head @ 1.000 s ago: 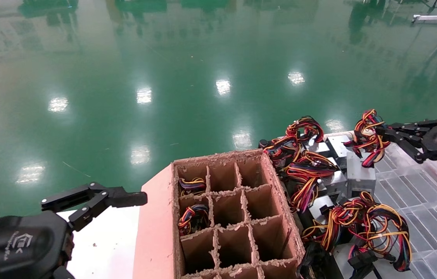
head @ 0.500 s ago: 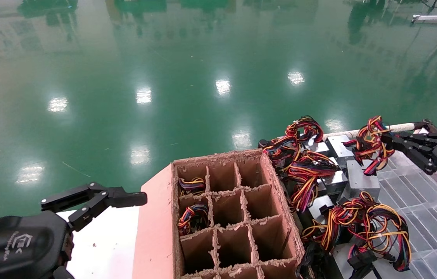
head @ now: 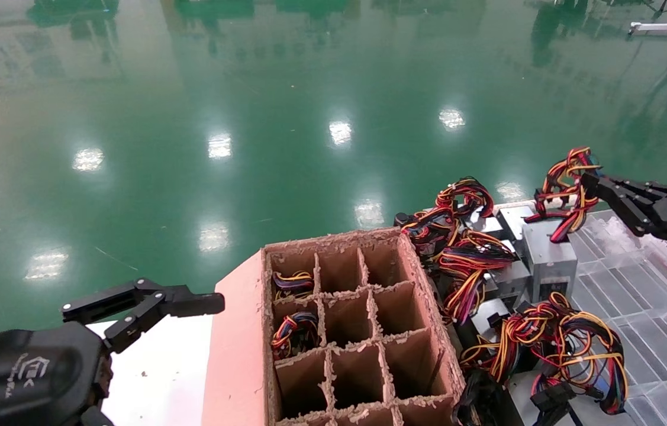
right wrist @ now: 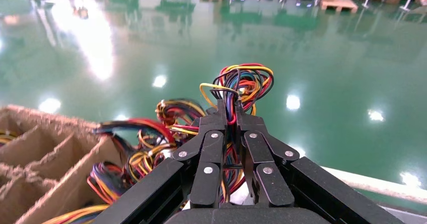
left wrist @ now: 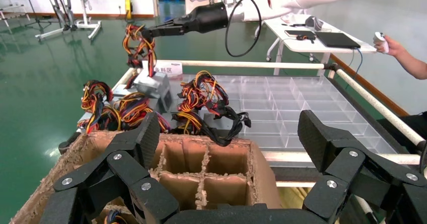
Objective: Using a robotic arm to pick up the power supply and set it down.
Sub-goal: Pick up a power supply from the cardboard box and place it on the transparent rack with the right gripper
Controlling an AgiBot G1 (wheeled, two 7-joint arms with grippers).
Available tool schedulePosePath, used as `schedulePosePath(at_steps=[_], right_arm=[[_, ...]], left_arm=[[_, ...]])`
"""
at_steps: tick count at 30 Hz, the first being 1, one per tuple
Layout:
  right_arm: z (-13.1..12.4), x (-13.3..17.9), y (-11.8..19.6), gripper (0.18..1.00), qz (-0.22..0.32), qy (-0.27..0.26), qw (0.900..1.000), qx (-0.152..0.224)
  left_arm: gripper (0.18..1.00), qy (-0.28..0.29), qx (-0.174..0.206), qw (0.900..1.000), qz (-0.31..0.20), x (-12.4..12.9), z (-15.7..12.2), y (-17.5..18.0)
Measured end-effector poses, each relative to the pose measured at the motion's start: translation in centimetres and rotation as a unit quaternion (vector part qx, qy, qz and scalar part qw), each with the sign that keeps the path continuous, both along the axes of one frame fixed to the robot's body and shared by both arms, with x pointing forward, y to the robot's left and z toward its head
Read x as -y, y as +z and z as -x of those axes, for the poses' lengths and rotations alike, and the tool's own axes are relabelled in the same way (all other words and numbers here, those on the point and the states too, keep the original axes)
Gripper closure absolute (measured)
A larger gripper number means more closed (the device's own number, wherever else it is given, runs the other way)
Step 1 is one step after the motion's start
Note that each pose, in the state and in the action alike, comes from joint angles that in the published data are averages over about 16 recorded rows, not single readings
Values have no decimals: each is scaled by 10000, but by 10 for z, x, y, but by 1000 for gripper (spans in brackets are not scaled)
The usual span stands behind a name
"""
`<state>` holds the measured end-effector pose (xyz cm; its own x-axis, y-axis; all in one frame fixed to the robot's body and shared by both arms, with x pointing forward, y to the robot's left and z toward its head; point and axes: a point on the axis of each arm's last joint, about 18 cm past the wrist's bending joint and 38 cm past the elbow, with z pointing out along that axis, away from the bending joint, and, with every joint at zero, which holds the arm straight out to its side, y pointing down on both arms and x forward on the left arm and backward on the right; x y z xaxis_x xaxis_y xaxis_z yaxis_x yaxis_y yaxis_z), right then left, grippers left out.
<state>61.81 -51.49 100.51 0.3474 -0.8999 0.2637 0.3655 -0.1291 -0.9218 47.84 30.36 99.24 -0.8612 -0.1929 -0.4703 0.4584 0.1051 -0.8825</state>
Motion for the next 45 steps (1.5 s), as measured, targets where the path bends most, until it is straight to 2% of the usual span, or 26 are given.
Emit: schedulePosePath(at_steps=[11,25,34,45], right_arm=[[-4,3,-27,976,-587,-107,9980,226],[-9,8,-67,976,-1380,-384,9885,479],[-7,11,-83,976,-1524,-489,9859,493],[7,18,-101,977,-1339,-486,9890,388]], left_arm=[[184,0,0,10000,0,0,0,0],[184,0,0,10000,0,0,0,0],[184,0,0,10000,0,0,0,0],[184,0,0,10000,0,0,0,0]])
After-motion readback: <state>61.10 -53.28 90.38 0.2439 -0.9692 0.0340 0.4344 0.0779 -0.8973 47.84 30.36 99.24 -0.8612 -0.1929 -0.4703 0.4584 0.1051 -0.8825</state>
